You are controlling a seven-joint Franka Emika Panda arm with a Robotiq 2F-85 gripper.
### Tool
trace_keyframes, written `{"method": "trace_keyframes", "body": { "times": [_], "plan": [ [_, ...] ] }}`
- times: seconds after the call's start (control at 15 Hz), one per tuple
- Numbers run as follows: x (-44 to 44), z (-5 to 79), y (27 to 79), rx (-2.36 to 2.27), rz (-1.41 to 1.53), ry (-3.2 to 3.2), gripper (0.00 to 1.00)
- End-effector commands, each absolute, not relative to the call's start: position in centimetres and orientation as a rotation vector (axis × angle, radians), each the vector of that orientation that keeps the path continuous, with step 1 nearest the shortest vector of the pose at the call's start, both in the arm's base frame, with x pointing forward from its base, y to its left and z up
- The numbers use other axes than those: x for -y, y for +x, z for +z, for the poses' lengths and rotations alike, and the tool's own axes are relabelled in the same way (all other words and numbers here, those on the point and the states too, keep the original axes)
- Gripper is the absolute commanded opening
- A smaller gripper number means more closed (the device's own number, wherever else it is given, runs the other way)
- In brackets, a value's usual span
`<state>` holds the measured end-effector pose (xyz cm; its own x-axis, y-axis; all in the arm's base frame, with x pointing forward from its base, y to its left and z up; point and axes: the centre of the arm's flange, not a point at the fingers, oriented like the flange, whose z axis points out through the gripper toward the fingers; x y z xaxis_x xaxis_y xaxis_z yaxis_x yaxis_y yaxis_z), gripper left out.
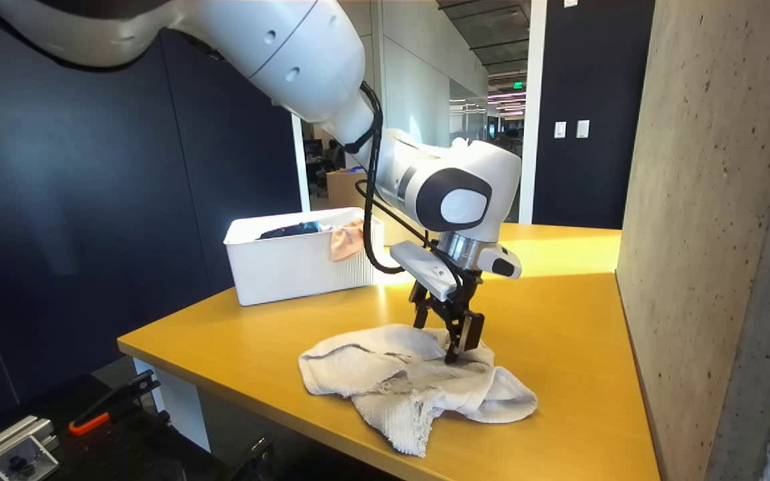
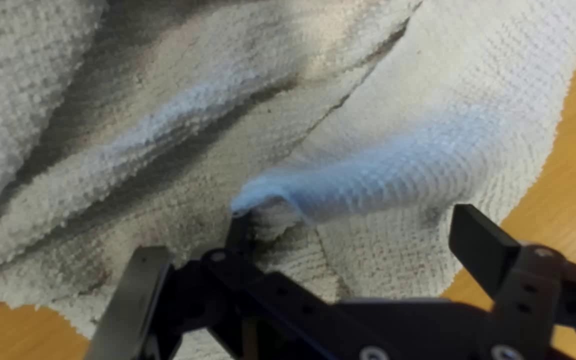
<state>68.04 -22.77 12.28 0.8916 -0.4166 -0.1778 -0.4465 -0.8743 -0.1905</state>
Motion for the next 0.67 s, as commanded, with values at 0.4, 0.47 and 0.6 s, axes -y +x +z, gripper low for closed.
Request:
{"method": "trace_keyframes", "body": {
  "times": [0.4, 0.47, 0.6],
  "plan": [
    [20.2, 16.5, 64.6, -0.685, 0.083, -2.865, 1.00],
    [19.8, 16.6, 64.0, -0.683, 0.084, -2.866, 1.00],
    [19.7, 16.6, 63.6, -0.696, 0.083, -2.865, 1.00]
  ]
}}
